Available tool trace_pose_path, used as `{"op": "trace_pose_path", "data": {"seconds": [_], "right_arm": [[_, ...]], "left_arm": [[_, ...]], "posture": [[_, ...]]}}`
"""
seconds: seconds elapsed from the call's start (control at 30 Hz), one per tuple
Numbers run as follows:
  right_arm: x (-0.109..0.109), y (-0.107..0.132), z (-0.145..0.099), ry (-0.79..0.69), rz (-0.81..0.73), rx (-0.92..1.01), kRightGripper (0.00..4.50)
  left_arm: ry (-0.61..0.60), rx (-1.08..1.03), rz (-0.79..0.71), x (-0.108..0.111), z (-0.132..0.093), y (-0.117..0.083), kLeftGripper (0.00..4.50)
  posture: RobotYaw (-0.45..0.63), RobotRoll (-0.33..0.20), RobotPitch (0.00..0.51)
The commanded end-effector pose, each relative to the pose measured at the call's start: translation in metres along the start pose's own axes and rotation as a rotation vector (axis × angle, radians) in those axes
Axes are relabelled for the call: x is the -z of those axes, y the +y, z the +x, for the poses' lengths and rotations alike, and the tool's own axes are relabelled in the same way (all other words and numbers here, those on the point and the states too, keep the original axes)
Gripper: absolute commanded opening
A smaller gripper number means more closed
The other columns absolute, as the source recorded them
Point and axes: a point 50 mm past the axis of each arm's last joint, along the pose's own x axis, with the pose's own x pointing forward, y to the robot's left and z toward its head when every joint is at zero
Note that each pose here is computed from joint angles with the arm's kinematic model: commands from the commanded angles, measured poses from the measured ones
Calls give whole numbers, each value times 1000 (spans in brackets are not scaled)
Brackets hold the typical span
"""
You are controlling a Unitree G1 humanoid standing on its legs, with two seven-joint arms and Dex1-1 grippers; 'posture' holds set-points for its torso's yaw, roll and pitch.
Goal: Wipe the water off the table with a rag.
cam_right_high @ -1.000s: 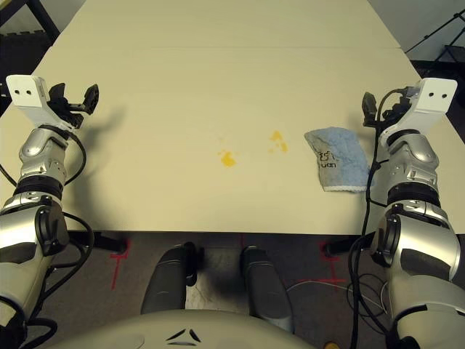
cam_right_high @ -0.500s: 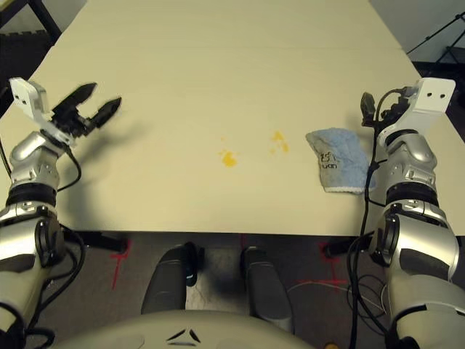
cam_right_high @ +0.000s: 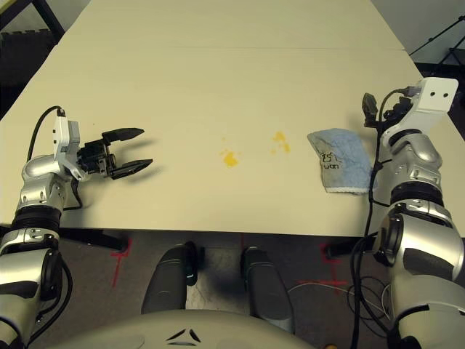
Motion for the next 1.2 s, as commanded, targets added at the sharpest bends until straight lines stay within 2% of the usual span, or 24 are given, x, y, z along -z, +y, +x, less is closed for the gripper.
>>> {"op": "trace_pose_path", "data": {"seconds": [0.03,0.2,0.4,0.63,0.93,1.2], "right_arm": [[6,-10,-13,150,43,-145,4466],[-7,-17,-29,260,61,-334,4466],[-4,-11,-39,367,104,-482,4466],[18,14,-42,477,112,-605,4466],[38,23,-45,576,82,-578,4466],[58,45,-46,661,108,-623,4466]], "left_arm": [[4,16,11,0,-1,-3,4500],[2,13,17,1,0,-4,4500],[3,16,30,4,2,-6,4500],[4,15,30,6,0,-8,4500],[15,18,34,7,-2,-8,4500],[5,20,32,8,2,-8,4500]], "posture": [[92,0,180],[88,0,181],[87,0,180],[93,0,182],[96,0,183],[91,0,186]]}}
